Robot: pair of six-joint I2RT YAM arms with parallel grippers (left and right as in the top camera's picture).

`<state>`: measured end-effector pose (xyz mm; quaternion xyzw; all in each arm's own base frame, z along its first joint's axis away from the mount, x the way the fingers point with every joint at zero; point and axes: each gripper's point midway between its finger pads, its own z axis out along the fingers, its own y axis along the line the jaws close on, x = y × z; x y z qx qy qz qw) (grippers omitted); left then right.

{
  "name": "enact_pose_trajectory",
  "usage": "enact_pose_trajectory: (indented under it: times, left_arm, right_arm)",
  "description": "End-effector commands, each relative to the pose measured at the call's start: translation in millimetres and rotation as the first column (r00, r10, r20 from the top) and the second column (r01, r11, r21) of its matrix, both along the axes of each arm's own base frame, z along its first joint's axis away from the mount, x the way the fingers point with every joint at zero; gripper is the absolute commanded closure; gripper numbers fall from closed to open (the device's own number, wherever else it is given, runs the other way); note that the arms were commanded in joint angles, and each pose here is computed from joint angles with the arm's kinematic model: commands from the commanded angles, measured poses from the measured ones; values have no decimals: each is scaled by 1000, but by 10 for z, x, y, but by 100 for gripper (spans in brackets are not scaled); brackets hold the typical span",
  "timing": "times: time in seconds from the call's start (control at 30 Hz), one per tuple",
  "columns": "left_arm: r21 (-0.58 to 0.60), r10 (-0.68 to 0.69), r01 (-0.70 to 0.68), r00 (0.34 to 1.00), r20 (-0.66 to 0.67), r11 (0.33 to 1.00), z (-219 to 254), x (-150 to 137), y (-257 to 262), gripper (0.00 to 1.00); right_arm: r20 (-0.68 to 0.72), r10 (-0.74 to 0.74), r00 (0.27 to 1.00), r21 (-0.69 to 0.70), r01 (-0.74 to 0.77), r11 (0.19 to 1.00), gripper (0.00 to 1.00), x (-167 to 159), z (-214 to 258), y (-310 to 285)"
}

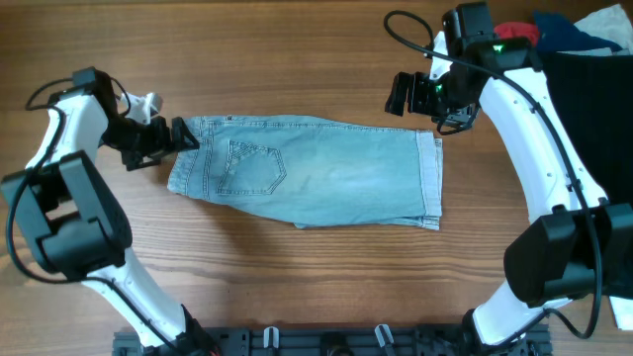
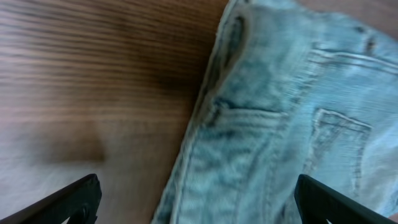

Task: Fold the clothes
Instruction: 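Grasp the shorts' left end with the left gripper, right end with right gripper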

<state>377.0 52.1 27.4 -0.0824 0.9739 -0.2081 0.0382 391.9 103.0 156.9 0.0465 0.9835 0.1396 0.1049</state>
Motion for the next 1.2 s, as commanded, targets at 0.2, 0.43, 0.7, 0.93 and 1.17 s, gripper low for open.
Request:
enact_pose_trajectory:
  times: [0.2,0.43,0.7,0.93,1.17]
  left_arm:
    - [-100,-69,66,997,-35,993,-269,-33,-232,0]
    - [-72,-180,173,976,-122,982,-502,-308,-596,41]
    - [-107,-181,170,978,-102,980,-479,-279,-682,96]
    - [307,199,-118,948,-247,944,-488,-298,248,96]
    - [315,307,-227,922,-234,921,-99,-190,570,96]
  right_arm:
    - [-12,2,1000,4,-2,1000,1,5,-52,21]
    - [-16,3,1000,3,-3,1000,0,-3,-54,20]
    - [-26,4,1000,1,-4,1000,0,-28,-64,22]
    - [-52,1,999,-2,-1,1000,1,-85,-143,17]
    - [-151,-39,988,24,43,999,30,-307,-601,64]
